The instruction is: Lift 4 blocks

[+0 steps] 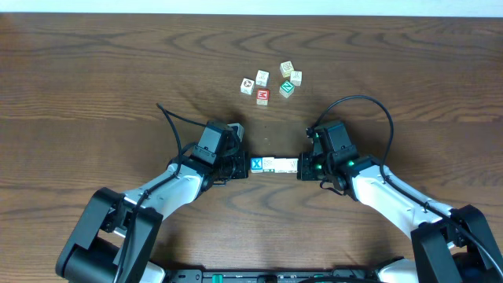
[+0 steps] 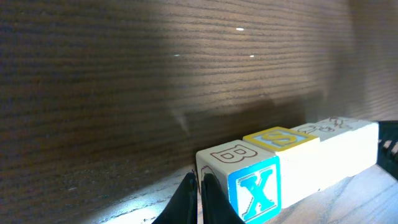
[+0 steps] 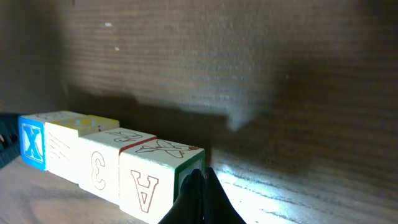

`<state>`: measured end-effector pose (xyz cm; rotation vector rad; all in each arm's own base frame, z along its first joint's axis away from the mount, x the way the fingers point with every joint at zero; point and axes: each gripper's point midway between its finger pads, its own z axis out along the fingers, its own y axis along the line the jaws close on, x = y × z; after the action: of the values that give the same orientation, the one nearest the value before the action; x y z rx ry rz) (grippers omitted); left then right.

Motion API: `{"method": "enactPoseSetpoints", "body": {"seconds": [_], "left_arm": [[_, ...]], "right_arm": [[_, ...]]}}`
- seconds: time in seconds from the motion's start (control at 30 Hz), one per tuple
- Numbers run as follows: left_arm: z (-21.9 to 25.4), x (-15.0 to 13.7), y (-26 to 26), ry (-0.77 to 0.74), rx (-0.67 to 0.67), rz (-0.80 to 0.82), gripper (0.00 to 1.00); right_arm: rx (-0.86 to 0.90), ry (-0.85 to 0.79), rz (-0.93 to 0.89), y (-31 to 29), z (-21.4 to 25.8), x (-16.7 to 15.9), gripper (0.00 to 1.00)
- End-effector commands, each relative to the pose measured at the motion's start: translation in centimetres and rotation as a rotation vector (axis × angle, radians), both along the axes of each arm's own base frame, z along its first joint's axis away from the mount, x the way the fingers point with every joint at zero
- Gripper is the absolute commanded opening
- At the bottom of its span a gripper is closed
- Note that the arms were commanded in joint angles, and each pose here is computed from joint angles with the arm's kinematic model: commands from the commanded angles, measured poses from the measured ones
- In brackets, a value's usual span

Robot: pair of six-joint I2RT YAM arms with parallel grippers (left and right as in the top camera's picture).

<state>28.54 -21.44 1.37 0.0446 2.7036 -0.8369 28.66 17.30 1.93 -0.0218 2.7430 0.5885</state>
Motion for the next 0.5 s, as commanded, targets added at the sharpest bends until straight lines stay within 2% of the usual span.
{"method": "enactPoseSetpoints", "body": {"seconds": [0.0, 0.47], "left_arm": [[2.54, -1.20, -3.38, 0.010, -0.146, -0.119, 0.07], [3.35, -0.49, -3.77, -0.009, -0.158, -0.118, 0.07]], "right_arm": [[0.190, 0.000, 0.131, 4.54, 3.22, -0.15, 0.01], [0.173, -0.002, 0.164, 4.63, 3.51, -0.26, 0.01]]}}
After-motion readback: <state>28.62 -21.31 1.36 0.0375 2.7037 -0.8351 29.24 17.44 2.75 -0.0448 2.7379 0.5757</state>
